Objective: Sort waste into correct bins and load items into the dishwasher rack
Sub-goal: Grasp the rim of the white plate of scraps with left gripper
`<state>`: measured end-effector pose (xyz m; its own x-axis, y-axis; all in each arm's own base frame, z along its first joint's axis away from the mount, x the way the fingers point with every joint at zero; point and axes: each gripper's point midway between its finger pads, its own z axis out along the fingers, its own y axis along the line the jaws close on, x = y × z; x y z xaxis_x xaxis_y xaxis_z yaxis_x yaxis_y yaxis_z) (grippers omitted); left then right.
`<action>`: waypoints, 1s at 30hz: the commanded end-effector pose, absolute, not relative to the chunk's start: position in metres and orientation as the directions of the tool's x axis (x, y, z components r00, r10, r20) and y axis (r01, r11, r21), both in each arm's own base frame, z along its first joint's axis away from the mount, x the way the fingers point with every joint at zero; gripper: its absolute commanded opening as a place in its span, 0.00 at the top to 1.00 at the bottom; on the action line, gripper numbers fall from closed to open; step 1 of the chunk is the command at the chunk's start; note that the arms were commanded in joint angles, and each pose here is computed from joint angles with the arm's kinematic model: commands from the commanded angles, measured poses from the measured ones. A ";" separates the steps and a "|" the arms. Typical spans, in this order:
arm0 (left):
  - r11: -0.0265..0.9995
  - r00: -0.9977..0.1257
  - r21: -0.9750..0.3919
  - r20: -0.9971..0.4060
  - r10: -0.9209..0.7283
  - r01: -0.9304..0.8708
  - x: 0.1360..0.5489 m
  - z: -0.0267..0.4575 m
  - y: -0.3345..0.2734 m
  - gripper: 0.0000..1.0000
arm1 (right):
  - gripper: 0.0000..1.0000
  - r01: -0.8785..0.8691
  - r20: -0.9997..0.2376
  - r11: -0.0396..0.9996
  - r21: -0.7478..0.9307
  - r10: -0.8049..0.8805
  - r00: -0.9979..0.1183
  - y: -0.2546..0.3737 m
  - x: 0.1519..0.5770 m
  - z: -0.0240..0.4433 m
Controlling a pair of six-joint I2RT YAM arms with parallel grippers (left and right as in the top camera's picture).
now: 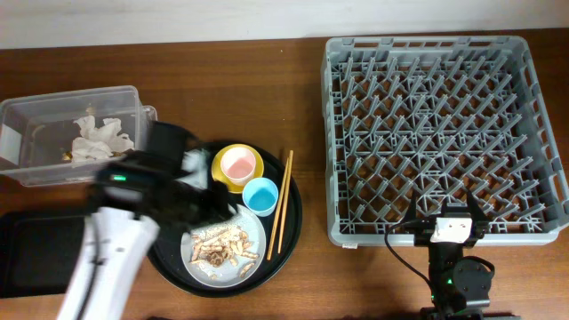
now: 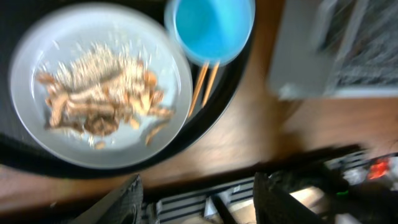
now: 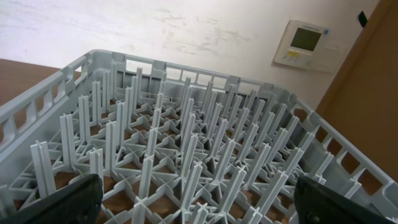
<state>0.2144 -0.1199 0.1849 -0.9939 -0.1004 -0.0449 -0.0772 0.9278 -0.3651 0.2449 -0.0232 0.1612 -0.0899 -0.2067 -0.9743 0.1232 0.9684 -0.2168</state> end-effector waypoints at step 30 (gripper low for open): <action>0.966 -0.975 0.134 0.011 0.223 0.222 0.169 0.027 -0.166 0.58 | 0.02 0.143 -0.974 0.966 -0.217 -0.205 -0.100 -0.027 0.244 0.158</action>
